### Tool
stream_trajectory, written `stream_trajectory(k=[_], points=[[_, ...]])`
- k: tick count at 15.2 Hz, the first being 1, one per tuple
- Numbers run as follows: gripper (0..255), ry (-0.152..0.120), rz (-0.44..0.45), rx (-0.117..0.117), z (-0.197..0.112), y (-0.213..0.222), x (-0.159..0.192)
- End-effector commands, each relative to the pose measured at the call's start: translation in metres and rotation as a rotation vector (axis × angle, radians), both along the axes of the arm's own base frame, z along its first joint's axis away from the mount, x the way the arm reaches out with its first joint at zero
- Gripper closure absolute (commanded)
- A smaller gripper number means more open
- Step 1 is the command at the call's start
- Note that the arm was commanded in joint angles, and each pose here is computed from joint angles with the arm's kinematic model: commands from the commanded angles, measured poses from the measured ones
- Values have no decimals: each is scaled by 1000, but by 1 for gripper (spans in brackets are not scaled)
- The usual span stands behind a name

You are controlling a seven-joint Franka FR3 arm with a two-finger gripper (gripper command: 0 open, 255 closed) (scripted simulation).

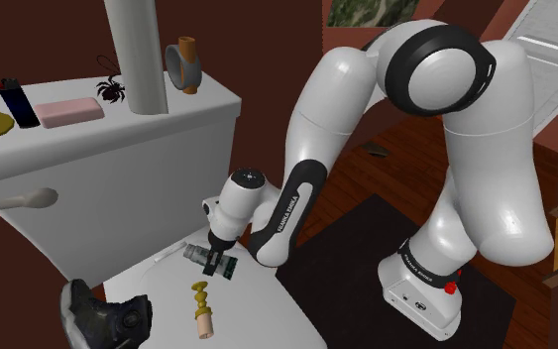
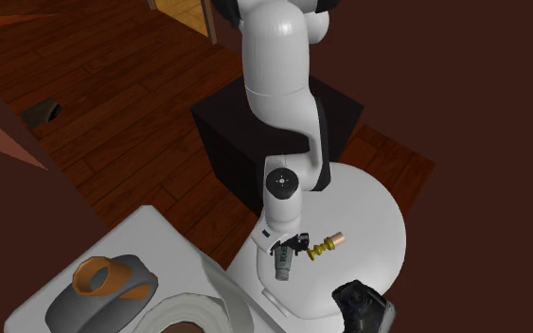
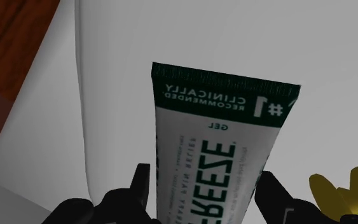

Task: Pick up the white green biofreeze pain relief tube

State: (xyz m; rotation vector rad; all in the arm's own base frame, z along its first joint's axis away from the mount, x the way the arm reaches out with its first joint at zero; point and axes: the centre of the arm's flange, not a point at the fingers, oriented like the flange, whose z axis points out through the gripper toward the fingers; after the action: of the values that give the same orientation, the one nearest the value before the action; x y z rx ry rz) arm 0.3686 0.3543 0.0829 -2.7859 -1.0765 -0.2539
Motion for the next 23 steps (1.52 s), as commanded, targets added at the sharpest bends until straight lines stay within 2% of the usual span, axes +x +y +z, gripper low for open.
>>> stream_trajectory(k=[1,9,23], points=[[255,0,0,0,-1,0,0],[255,0,0,0,-1,0,1],[255,0,0,0,73,0,1]])
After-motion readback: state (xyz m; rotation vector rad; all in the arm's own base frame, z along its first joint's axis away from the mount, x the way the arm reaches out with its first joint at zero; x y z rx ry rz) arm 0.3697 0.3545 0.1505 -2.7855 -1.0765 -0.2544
